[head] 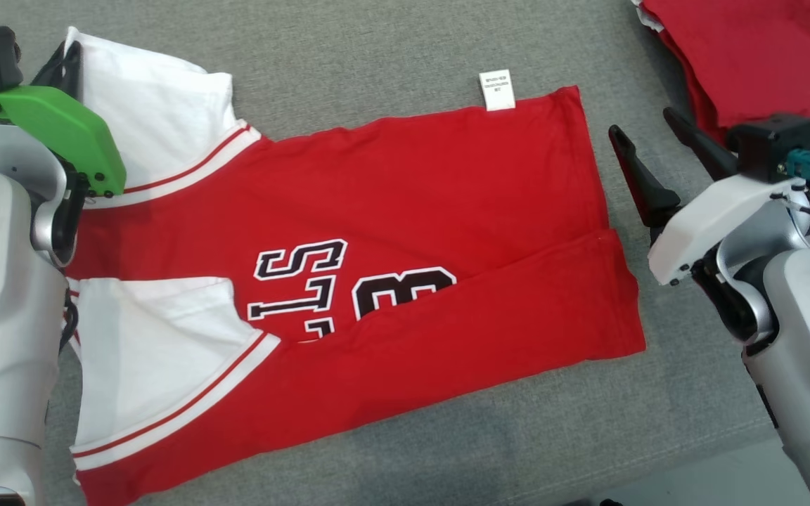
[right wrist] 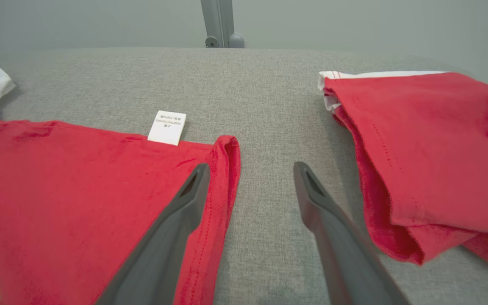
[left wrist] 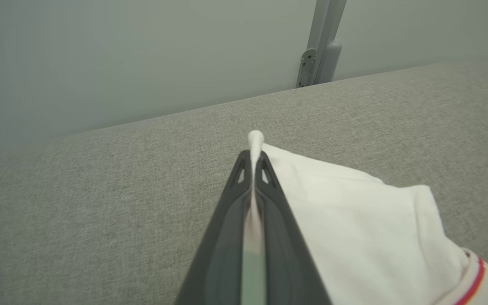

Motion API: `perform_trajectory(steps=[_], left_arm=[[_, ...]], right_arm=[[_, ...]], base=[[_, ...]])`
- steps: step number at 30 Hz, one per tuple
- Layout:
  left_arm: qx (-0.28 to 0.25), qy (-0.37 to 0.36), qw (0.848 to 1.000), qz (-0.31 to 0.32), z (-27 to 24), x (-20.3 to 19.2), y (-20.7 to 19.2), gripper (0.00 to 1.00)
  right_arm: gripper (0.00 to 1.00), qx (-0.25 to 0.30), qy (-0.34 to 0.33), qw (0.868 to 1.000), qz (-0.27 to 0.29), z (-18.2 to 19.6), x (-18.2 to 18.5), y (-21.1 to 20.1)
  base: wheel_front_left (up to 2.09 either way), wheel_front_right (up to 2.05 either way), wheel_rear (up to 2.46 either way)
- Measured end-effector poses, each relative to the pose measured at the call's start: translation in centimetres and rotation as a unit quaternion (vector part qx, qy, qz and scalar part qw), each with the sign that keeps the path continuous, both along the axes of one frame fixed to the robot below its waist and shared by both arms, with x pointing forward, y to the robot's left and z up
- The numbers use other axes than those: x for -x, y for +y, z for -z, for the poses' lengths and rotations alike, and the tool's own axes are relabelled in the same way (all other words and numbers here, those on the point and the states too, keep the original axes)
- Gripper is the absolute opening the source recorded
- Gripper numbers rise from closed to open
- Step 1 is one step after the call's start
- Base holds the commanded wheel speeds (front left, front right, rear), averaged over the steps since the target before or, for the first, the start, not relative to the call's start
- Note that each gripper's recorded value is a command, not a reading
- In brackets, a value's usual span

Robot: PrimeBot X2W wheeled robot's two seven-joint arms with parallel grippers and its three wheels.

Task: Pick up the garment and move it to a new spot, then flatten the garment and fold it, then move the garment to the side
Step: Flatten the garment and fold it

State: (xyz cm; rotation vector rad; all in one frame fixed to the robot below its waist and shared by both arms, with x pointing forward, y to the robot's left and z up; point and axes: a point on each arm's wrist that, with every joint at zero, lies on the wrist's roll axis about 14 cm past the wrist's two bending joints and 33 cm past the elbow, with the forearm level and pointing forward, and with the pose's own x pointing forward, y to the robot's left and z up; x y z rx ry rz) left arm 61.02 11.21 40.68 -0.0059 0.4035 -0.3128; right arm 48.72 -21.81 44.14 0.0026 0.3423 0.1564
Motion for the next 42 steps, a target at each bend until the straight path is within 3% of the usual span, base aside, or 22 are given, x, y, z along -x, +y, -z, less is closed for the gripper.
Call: perform_trajectory(steps=[11, 20, 23, 24, 26, 27, 28, 34, 42], left_arm=[[0.024, -0.036, 0.999, -0.015, -2.5, 2.1, 1.9, 0.00], [0.028, -0.034, 0.999, -0.028, -2.3, 3.0, 3.2, 0.00], [0.032, -0.035, 0.998, -0.030, -2.3, 3.0, 3.2, 0.00], [0.032, -0.035, 0.998, -0.030, -2.4, 3.0, 3.3, 0.00], [0.033, -0.035, 0.998, -0.032, -2.3, 3.0, 3.3, 0.00], [0.034, -0.035, 0.998, -0.033, -2.3, 3.0, 3.4, 0.00], [0.036, -0.035, 0.998, -0.033, -2.3, 3.0, 3.4, 0.00], [0.046, -0.047, 0.997, -0.034, -2.9, 3.5, 3.4, 0.00], [0.107, -0.097, 0.987, -0.069, -4.9, 6.6, 4.4, 0.00]], right_arm=[[1.00, 0.037, 0.078, 0.993, -0.075, 2.8, -4.3, 3.4], [0.98, 0.057, 0.128, 0.986, -0.094, 5.3, -5.3, 3.7], [0.72, 0.054, 0.136, 0.985, -0.091, 5.6, -5.2, 3.5], [0.53, 0.053, 0.139, 0.985, -0.091, 5.7, -5.2, 3.5], [0.32, 0.053, 0.141, 0.984, -0.092, 5.8, -5.2, 3.5], [0.06, 0.052, 0.140, 0.985, -0.091, 5.8, -5.4, 3.5], [0.00, 0.051, 0.137, 0.985, -0.091, 5.7, -5.5, 3.5], [0.00, 0.050, 0.114, 0.987, -0.097, 4.9, -5.5, 3.6], [0.00, 0.023, 0.055, 0.993, -0.102, 2.8, -3.4, 3.5]], base=[[0.00, 0.00, 0.00], [0.00, 0.00, 0.00], [0.00, 0.00, 0.00], [0.00, 0.00, 0.00], [0.00, 0.00, 0.00], [0.00, 0.00, 0.00], [0.00, 0.00, 0.00], [0.00, 0.00, 0.00], [0.00, 0.00, 0.00]])
